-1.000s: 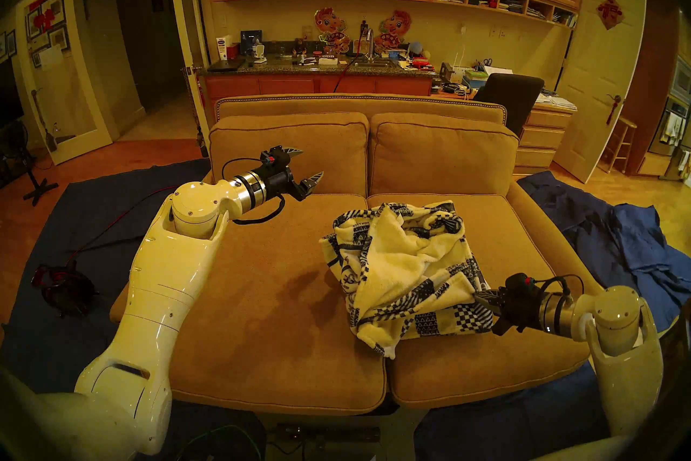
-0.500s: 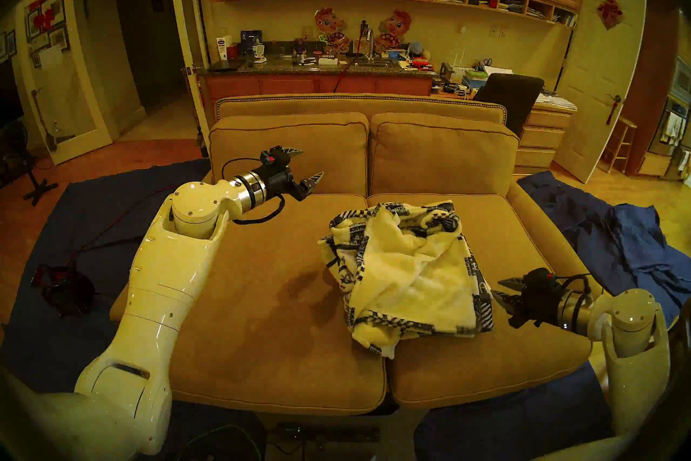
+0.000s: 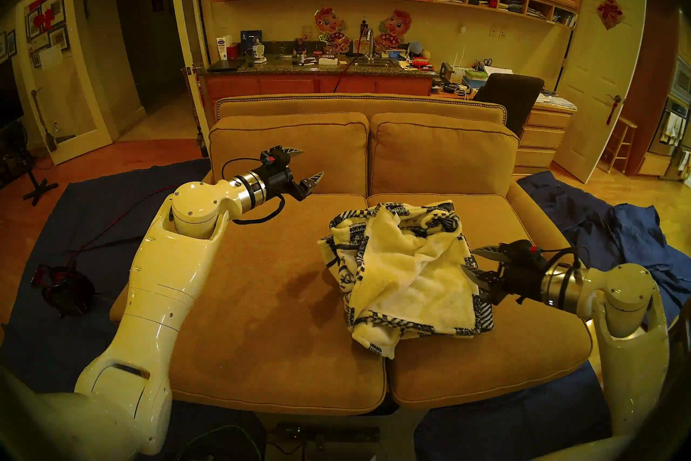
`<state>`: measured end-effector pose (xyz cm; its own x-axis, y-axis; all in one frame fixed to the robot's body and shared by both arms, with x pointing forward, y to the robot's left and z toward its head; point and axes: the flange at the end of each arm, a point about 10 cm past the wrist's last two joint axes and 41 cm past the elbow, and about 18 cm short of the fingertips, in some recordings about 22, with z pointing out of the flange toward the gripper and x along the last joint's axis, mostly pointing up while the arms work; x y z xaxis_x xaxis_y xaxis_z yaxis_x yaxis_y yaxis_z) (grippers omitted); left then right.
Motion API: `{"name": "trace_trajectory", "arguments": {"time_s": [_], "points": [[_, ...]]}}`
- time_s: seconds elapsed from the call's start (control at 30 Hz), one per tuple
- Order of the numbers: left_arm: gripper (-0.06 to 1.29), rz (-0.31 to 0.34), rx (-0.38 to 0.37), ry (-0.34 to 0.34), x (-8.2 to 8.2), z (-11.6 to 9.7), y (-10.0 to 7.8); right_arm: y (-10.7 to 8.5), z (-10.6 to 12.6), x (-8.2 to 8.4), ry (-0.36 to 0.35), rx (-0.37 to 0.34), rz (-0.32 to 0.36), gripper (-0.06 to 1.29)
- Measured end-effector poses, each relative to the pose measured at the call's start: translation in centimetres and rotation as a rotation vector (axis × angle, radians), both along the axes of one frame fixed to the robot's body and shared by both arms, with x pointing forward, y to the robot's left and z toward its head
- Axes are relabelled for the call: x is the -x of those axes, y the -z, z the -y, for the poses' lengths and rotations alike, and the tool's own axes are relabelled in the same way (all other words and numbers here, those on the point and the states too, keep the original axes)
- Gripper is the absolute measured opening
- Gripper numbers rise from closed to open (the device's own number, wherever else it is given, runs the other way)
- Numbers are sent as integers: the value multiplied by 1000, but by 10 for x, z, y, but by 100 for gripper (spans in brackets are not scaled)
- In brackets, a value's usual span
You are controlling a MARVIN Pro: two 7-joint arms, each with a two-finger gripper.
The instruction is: Fold the blanket in half twice
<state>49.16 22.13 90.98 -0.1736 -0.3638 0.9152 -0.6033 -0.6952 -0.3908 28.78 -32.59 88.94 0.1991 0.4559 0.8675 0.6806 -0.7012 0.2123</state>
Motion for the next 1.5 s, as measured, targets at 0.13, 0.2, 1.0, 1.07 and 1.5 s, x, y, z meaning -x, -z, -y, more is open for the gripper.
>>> {"name": "trace_trajectory", "arguments": {"time_s": [0.13,0.2,1.0,1.07,1.5], "points": [[119,0,0,0,0,0,0,-2,-19,-13,-19,-10,28,69],[119,0,0,0,0,0,0,-2,-19,-13,-19,-10,28,69],[119,0,1,0,0,0,0,16,-84,-76,-16,-36,93,85],[119,0,1,0,0,0,0,17,-86,-83,-8,-37,100,84],[119,0,1,0,0,0,0,23,-100,-116,28,-46,94,84]]}}
